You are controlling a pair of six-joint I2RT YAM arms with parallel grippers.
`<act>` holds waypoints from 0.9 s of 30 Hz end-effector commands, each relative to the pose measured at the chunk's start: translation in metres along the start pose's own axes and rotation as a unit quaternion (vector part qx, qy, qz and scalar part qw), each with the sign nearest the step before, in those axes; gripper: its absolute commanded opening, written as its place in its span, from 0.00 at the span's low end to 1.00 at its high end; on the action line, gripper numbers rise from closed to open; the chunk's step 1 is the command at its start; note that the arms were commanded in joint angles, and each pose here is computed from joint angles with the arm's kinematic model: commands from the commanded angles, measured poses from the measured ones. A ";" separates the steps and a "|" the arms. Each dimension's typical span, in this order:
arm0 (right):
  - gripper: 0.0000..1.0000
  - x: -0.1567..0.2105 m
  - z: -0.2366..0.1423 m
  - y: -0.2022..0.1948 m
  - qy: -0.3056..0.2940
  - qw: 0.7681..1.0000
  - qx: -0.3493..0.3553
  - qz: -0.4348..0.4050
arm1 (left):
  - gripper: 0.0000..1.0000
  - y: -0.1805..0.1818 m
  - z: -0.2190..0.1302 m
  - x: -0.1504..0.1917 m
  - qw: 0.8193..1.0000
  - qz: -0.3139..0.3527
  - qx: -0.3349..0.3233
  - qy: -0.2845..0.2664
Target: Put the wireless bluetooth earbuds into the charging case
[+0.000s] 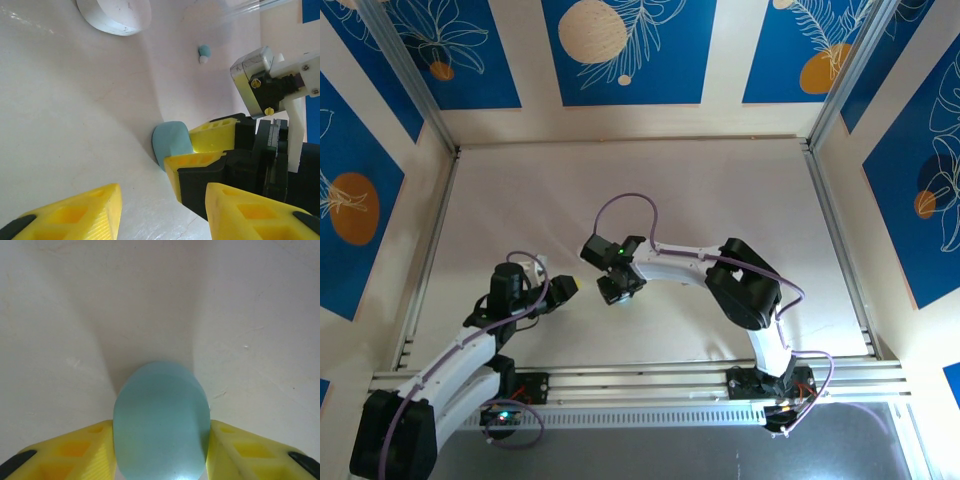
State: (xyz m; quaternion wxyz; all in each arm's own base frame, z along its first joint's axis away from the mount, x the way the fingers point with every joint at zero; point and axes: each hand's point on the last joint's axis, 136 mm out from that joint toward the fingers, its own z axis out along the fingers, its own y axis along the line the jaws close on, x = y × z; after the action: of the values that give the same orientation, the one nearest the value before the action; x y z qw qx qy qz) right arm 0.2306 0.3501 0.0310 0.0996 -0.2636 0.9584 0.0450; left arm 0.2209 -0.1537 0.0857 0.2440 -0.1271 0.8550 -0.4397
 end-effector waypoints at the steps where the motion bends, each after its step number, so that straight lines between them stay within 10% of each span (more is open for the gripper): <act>1: 0.46 -0.006 -0.010 0.004 -0.003 1.000 -0.014 0.008 | 0.47 0.000 0.000 0.001 1.000 0.008 0.006 0.006; 27: 0.30 -0.010 -0.066 0.006 -0.069 0.938 -0.303 0.154 | 0.47 -0.041 0.044 0.027 0.994 0.019 0.079 0.074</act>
State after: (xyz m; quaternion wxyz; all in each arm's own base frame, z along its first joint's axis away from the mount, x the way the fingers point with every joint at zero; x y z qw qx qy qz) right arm 0.2290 0.3348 0.0709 0.0776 -0.1272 0.9444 0.2930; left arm 0.2085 -0.2086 0.0688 0.1699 -0.0717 0.8547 -0.4853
